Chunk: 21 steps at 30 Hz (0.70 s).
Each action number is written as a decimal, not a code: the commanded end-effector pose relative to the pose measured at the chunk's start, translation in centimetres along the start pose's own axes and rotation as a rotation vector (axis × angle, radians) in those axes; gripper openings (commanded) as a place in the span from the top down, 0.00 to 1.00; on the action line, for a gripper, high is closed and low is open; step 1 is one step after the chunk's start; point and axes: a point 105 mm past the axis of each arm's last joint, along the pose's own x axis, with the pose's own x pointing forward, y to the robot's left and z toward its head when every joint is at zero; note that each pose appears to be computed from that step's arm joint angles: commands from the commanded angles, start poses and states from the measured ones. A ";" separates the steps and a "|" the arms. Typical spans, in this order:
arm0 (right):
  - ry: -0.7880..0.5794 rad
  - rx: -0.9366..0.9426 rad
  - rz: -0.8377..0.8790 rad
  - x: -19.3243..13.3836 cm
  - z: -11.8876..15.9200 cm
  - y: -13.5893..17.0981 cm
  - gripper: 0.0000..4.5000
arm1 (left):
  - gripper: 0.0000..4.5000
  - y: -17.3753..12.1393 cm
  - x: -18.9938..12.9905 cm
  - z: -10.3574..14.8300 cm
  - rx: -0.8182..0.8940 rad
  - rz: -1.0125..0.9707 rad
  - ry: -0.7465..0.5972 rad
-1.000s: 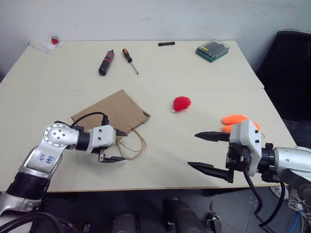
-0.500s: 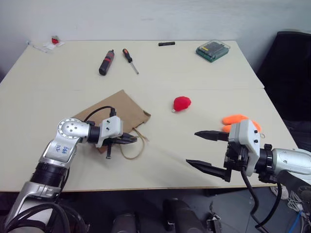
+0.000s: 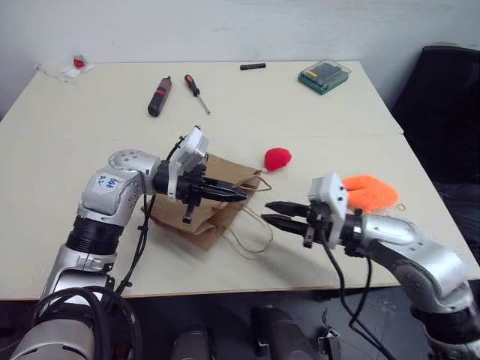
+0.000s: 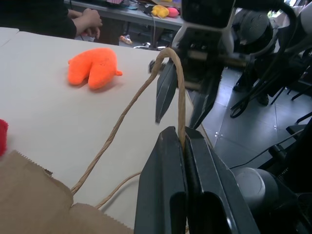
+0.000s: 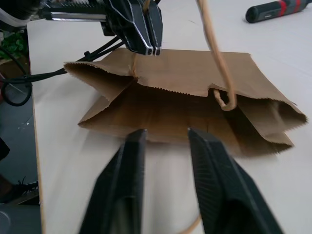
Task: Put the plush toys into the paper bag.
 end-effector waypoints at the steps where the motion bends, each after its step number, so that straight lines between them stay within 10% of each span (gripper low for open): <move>1: -0.017 -0.042 0.048 2.1 -0.1 0.0 0.99 | 1.00 -0.7 -0.2 2.1 0.065 0.002 -0.042; 11: -0.008 -0.077 0.044 7.5 -2.2 -1.7 0.99 | 1.00 -0.4 -1.0 4.6 0.078 0.096 -0.139; 21: 0.284 -0.587 0.415 9.1 -5.5 0.0 0.99 | 1.00 0.3 -0.1 5.9 0.109 0.122 -0.199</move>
